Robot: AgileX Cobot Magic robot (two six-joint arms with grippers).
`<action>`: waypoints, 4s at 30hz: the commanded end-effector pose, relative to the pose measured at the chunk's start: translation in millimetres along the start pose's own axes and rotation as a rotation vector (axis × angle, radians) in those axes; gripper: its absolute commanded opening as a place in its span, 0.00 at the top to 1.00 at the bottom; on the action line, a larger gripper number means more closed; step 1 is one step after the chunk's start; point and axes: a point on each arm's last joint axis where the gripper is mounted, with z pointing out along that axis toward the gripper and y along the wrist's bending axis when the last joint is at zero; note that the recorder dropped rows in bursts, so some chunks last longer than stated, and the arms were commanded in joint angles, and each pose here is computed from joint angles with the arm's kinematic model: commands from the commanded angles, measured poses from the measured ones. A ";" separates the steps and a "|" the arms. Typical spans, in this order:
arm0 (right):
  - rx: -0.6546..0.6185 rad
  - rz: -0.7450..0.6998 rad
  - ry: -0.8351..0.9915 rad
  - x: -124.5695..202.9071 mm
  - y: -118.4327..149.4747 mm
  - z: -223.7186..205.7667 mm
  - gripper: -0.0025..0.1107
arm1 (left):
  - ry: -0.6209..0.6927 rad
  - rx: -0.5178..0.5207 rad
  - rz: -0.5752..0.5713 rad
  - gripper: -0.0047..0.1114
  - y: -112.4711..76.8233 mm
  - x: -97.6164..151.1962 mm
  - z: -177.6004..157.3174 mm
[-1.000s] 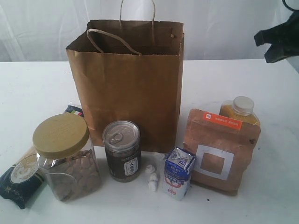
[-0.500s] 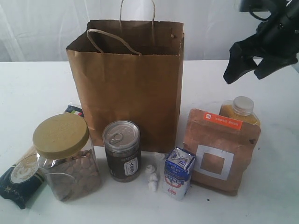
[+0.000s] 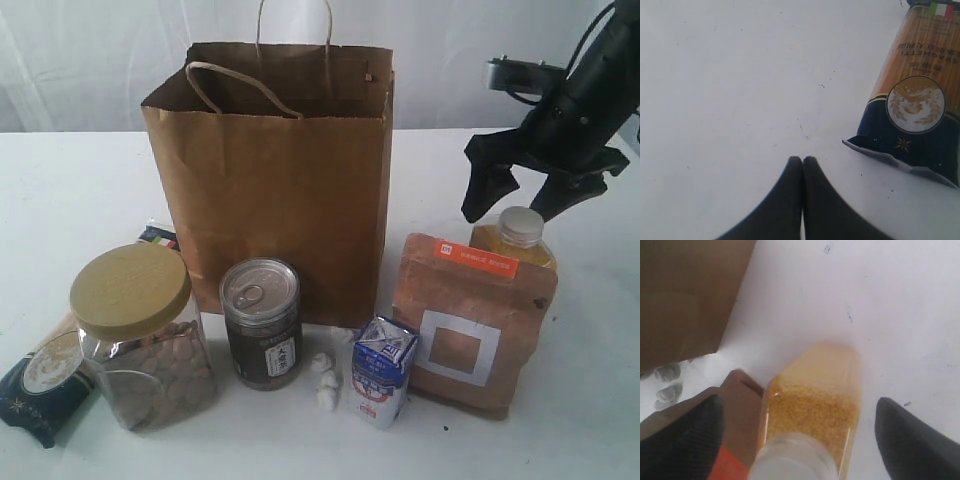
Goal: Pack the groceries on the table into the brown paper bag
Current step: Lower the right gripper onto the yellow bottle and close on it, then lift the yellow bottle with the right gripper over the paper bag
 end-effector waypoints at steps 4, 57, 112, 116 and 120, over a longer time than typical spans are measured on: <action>-0.015 -0.008 0.073 -4.3 4.8 27.7 0.30 | 0.009 0.007 -0.005 0.96 -0.6 2.1 0.5; 0.151 -0.105 -0.056 -1.0 22.6 -29.8 0.98 | 0.009 0.007 -0.005 0.96 -0.6 2.1 0.5; -0.342 -0.522 -0.622 -54.7 163.8 -131.2 0.98 | 0.009 0.007 -0.005 0.96 -0.6 2.1 0.5; -0.353 -0.490 -0.605 -66.0 160.7 -110.7 0.98 | 0.009 0.007 -0.005 0.96 -0.6 2.1 0.5; -0.377 -0.471 -0.570 -75.6 162.7 -87.1 0.98 | 0.009 0.007 -0.005 0.96 -0.6 2.1 0.5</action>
